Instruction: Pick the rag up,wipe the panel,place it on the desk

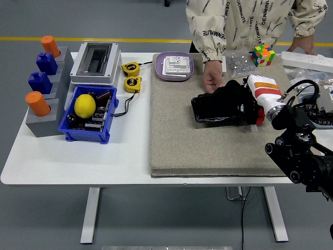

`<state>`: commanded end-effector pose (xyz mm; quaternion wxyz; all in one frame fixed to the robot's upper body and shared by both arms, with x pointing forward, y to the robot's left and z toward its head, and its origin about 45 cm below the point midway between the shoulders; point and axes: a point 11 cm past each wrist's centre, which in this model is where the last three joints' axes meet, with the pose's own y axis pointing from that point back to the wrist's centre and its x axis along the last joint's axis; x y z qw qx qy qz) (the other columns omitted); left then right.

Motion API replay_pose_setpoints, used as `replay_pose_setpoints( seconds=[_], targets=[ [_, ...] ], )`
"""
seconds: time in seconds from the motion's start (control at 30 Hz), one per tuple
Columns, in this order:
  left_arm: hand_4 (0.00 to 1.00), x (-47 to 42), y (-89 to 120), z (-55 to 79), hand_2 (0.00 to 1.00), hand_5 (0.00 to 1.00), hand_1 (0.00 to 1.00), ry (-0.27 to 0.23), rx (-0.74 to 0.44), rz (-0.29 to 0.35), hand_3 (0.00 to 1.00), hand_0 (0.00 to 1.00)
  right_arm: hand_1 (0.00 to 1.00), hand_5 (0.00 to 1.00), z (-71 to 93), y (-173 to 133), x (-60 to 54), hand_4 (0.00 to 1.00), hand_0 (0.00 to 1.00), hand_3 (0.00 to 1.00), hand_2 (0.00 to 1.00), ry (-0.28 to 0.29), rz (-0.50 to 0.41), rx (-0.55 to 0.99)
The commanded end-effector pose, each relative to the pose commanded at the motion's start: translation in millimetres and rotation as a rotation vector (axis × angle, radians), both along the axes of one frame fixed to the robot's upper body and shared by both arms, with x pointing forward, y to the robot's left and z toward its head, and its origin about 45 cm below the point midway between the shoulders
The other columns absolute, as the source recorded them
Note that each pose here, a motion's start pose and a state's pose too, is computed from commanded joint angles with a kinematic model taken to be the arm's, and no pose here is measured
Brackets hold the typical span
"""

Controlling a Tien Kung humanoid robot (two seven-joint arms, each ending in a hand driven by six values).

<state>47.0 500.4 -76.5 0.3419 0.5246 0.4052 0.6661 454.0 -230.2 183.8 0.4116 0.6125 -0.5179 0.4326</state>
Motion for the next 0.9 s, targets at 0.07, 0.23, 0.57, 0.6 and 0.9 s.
replay_pose_setpoints(
  seconds=[0.07,0.23,0.57,0.6,0.9],
  targets=[
    [0.613,-0.1,0.4,0.2,0.684,0.51,0.658,0.001,0.001,-0.001,0.573,0.634,0.306,0.053,0.4,8.1,-0.4,0.936,0.24,0.357,0.365,-0.001,0.014,0.007],
    [0.613,-2.1,1.2,0.3,0.685,0.509,0.658,0.006,0.002,-0.004,0.573,0.634,0.306,0.052,-0.9,32.0,-2.6,0.937,0.24,0.357,0.364,0.007,0.054,0.032],
    [0.613,-3.0,1.6,0.4,0.684,0.51,0.658,0.01,0.004,-0.007,0.573,0.634,0.308,0.049,3.4,89.3,-12.7,0.938,0.241,0.357,0.363,0.007,0.18,0.057],
    [0.613,-2.4,1.7,0.5,0.684,0.51,0.658,0.009,0.004,-0.007,0.573,0.634,0.308,0.049,5.5,97.1,-14.4,0.938,0.241,0.357,0.363,0.004,0.202,0.056],
    [0.613,0.6,2.4,1.3,0.684,0.51,0.658,0.003,0.006,-0.007,0.573,0.635,0.308,0.048,16.4,117.6,-17.5,0.938,0.241,0.357,0.363,-0.018,0.263,0.049]
  ],
)
